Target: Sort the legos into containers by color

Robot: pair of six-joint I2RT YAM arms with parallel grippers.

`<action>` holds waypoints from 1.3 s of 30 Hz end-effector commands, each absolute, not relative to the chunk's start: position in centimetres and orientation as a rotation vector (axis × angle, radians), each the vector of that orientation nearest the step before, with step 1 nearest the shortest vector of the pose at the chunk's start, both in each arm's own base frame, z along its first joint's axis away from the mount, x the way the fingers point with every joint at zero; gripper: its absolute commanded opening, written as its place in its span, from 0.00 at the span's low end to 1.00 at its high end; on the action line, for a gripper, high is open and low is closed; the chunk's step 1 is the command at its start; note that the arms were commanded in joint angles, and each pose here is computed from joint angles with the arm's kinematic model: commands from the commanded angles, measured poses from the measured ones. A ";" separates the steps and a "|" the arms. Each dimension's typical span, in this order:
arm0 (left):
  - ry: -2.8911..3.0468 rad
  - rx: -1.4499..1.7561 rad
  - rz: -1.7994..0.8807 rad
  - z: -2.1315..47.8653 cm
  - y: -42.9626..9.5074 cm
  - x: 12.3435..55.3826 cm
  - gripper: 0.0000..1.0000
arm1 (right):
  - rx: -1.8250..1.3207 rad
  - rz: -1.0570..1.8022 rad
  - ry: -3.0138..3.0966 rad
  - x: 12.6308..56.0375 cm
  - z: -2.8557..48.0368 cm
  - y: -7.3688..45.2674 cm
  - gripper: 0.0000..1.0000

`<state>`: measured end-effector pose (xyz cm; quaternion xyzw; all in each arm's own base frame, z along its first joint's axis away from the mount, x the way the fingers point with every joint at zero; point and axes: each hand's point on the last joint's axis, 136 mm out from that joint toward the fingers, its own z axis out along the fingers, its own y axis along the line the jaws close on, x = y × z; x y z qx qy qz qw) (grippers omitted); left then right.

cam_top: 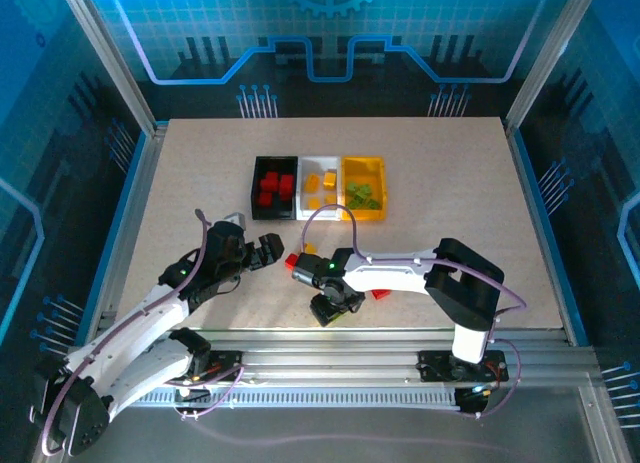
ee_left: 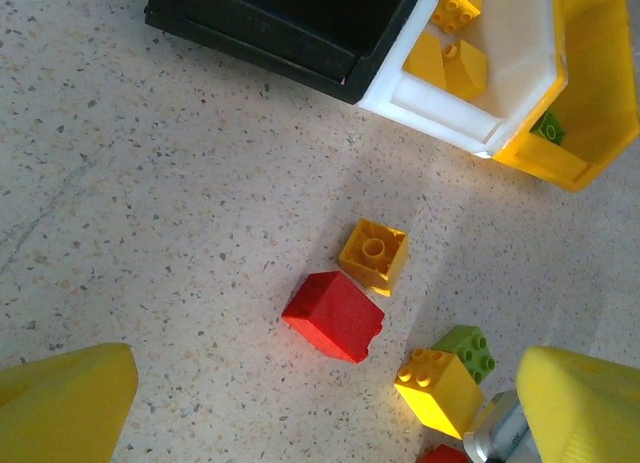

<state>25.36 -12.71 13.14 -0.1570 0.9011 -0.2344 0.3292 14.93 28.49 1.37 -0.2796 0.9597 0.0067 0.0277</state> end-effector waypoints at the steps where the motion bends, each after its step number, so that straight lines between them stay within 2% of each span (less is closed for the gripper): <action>1: 2.391 -0.387 -0.605 12.4 -12.7 25.1 0.99 | -0.820 -0.069 2.961 15.3 1.4 26.4 0.70; 8: 2.393 -0.386 -0.612 12.5 -12.8 25.3 0.99 | -0.685 -0.020 2.878 17.2 4.7 24.4 0.69; 12: 2.382 -0.379 -0.631 12.9 -13.1 25.4 0.99 | -0.581 0.020 2.808 19.8 7.7 22.9 0.69; 20: 2.392 -0.394 -0.657 12.7 -13.4 25.3 0.99 | -0.225 0.181 2.609 32.7 14.8 21.4 0.69; 25: 2.411 -0.395 -0.678 12.4 -13.8 25.2 0.99 | -0.067 0.107 2.611 40.4 13.9 20.1 0.69; 30: 2.404 -0.391 -0.708 12.7 -14.1 25.2 0.99 | 0.014 0.048 2.653 44.9 12.0 19.2 0.70; 32: 2.403 -0.388 -0.716 12.7 -14.3 25.3 0.99 | 0.016 0.030 2.656 46.0 11.8 19.3 0.72; 36: 2.414 -0.381 -0.724 12.7 -14.6 25.5 0.99 | 0.029 0.039 2.653 47.2 12.1 19.3 0.88; 39: 2.432 -0.366 -0.718 12.5 -14.9 25.8 0.99 | 0.023 0.096 2.611 47.2 13.9 19.8 0.92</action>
